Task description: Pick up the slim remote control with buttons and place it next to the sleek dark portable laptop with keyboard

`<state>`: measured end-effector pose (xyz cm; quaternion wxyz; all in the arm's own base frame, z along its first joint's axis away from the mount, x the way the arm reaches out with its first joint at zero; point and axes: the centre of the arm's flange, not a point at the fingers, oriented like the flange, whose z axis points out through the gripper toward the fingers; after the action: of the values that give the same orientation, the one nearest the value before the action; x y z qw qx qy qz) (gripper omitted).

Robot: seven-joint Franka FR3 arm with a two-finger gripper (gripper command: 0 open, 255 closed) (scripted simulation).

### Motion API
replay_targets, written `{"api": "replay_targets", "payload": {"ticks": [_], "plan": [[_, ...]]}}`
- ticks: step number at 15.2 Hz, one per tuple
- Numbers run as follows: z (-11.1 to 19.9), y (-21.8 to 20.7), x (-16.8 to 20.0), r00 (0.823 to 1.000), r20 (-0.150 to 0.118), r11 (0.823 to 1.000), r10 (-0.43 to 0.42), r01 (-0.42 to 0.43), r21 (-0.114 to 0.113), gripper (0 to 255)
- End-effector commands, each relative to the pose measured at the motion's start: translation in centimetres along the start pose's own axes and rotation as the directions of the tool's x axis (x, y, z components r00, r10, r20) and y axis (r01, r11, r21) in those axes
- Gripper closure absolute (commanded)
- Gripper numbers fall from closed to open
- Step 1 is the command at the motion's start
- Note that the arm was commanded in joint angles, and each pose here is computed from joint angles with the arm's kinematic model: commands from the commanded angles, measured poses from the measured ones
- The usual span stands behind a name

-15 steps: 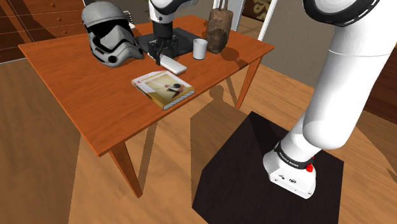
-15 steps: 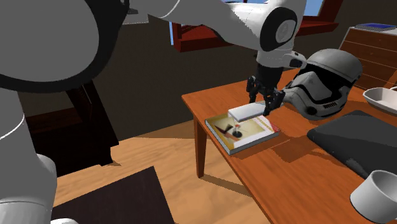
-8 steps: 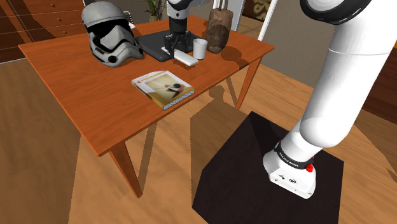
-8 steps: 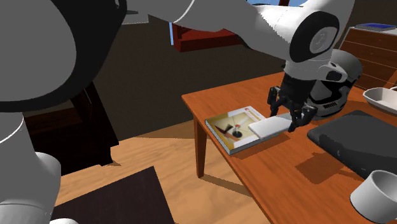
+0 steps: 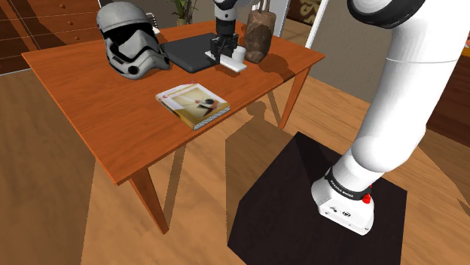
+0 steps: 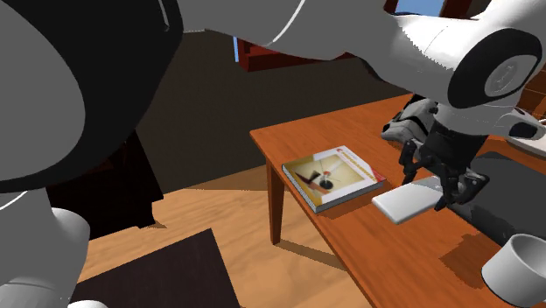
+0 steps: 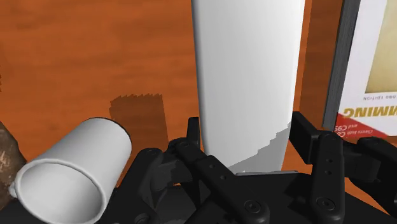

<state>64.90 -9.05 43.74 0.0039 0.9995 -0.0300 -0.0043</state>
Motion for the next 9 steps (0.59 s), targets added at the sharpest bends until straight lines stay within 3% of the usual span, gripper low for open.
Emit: {"api": "replay_targets", "payload": {"ticks": [1,9], "plan": [[0.9,0.5,0.0,1.000,-0.001,1.000,-0.001,0.001,0.000,255],[5.1,0.5,0.1,1.000,-0.001,1.000,-0.001,0.001,0.000,255]]}}
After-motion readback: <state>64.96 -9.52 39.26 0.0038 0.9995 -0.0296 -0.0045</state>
